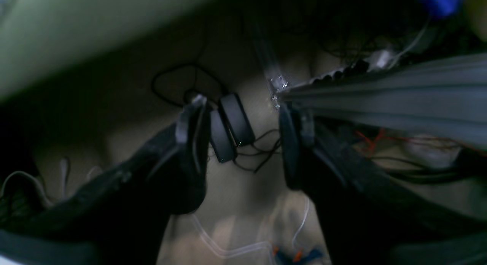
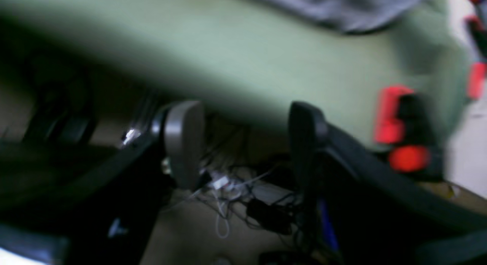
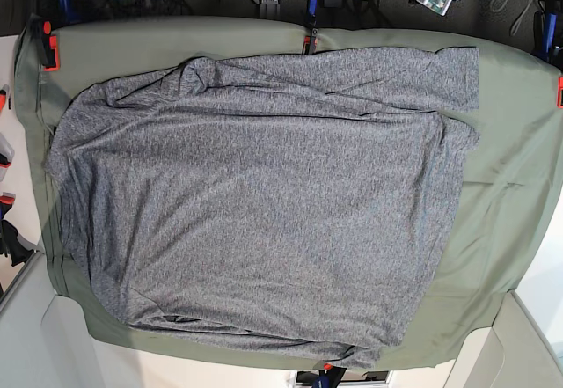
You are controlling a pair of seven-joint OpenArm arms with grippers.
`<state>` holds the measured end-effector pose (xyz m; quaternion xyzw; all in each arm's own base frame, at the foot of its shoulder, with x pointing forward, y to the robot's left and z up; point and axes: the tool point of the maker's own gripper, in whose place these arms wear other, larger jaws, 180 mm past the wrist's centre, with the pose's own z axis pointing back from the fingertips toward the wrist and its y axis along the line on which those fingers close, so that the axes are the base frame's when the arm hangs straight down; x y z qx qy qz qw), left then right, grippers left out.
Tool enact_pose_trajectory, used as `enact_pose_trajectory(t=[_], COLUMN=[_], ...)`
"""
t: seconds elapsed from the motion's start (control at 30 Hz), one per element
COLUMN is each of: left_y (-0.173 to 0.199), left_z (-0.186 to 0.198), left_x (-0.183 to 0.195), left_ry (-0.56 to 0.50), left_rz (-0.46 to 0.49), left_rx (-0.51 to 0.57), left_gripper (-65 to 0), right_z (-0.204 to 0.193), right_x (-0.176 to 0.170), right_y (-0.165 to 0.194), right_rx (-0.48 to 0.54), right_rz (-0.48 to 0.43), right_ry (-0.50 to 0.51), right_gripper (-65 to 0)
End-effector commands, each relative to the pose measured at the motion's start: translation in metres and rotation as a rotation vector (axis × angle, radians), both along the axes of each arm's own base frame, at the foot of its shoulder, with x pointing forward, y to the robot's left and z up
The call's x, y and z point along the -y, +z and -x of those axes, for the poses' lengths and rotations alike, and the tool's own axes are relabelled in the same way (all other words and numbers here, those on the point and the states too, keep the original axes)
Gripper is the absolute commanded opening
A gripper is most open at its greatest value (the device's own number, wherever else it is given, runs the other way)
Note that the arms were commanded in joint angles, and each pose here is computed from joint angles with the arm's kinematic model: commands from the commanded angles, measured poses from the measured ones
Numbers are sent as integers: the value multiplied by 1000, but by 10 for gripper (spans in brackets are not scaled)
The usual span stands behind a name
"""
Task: Fold the T-shirt properly
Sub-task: 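Lower both grippers onto the shirt's shoulder corners and grasp them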
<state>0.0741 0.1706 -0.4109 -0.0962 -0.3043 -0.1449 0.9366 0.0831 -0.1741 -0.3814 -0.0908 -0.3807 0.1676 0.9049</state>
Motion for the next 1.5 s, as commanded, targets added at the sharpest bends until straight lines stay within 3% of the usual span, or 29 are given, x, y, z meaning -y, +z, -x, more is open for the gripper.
enact_pose_trajectory(t=[0.0,0.27,0.37,0.43,0.63,0.8,1.13,1.47], left_y=[14,59,71,79,91,80,28,-4], left_z=[-5,-34,-40,-44,-73,-91,-104,-105], left_x=[-3,-46,-62,-73,-98,-111,-141,-116], left_ry=[2,164,233,287,375,420,518,460], left_rz=[9,50,73,89,61,70,115,124], left_rx=[32,167,206,235,325,338,255,169], left_gripper=[-330,-324,-239,-221,-221,-221,-221,-221], right_z=[-13,-63,-79,-85,-97,-107,-109,-124], right_x=[0,15,24,25,41,58,65,68], right_y=[13,24,32,33,7,-7,-6,-30], right_rx=[51,116,176,198,208,212,224,200], right_rz=[-23,-294,-366,-404,-425,-415,-407,-410], right_ry=[-30,-288,-357,-376,-502,-552,-569,-603], right_gripper=[-289,-225,-225,-225,-204,-205,-205,-205])
